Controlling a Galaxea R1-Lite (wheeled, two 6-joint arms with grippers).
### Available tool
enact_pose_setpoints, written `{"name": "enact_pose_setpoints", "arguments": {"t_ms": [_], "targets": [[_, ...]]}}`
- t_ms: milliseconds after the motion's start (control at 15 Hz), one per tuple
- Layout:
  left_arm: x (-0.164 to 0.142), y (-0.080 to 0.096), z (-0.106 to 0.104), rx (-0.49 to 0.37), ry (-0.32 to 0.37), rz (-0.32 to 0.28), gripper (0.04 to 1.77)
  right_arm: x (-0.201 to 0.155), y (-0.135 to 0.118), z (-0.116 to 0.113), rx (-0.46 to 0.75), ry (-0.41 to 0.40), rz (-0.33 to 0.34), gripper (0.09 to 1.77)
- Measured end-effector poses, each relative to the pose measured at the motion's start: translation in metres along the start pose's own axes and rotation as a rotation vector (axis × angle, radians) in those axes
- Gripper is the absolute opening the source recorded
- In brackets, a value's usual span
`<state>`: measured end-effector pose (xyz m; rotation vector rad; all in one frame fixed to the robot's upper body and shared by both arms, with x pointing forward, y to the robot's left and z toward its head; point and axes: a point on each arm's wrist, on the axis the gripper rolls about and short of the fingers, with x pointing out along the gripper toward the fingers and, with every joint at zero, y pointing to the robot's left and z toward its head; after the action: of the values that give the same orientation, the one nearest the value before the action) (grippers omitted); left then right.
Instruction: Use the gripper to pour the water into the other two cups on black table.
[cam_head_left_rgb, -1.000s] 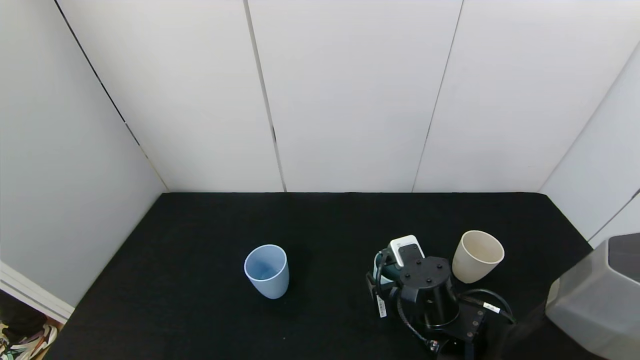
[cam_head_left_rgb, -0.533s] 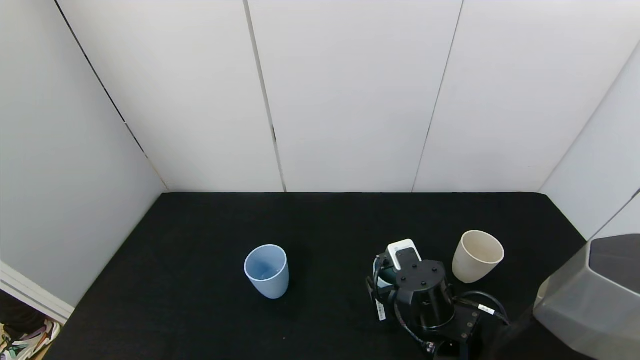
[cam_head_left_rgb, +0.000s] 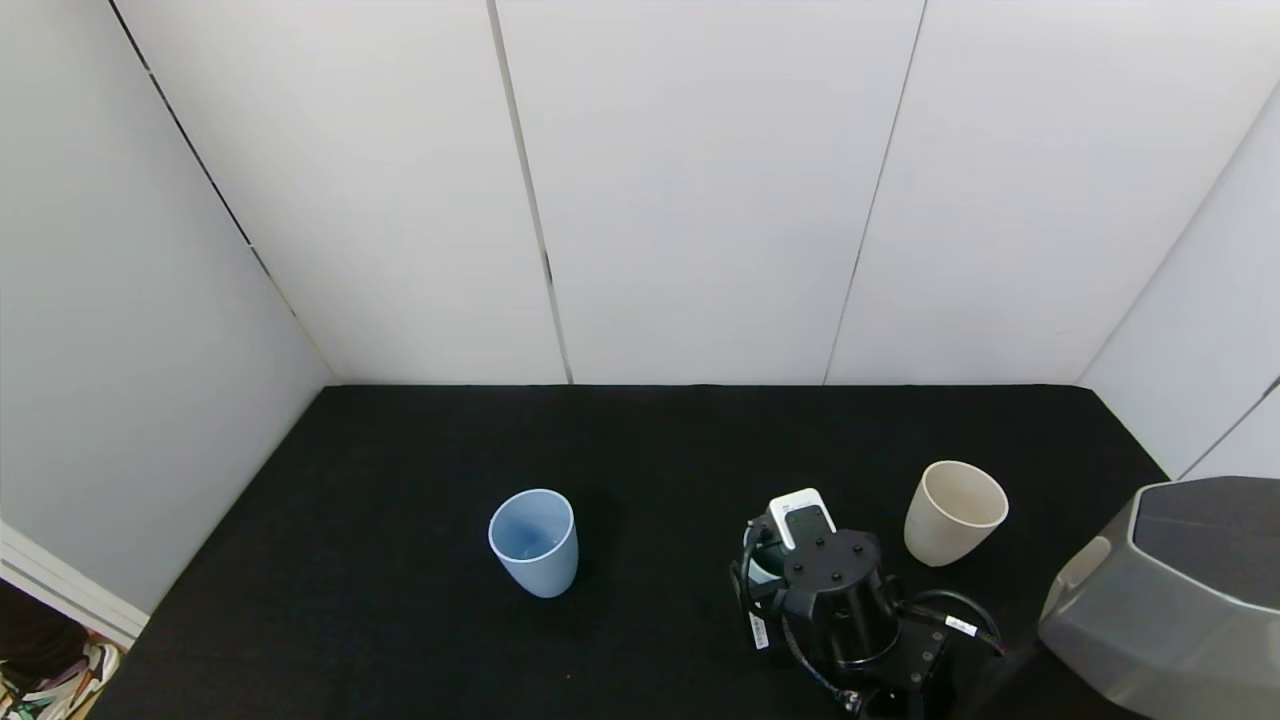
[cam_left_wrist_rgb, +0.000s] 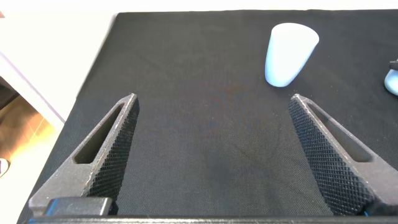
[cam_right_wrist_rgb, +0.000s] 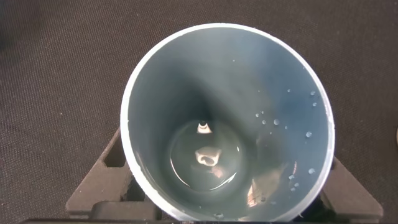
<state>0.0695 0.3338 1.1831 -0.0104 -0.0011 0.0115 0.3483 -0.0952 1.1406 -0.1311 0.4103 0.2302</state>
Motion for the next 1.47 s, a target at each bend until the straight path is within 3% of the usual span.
{"name": "enact_pose_setpoints", "arguments": {"t_ms": [200,733,1267,1467], "targets": [[0.000,0.000,0.000,0.000,0.000,0.000,1.72,0.000,0.000,0.001,0.008,-0.013,0.002,1.23],[0.000,0.000,0.000,0.000,0.000,0.000,1.72,-0.009,-0.002,0.014,0.028,-0.050,0.009,1.53],[0.000,0.000,0.000,0.000,0.000,0.000,1.72,-0.052,-0.020,0.064,0.082,-0.171,0.015,1.64],[0.000,0.000,0.000,0.000,0.000,0.000,1.72,-0.078,-0.038,0.092,0.080,-0.256,-0.001,1.66]]}}
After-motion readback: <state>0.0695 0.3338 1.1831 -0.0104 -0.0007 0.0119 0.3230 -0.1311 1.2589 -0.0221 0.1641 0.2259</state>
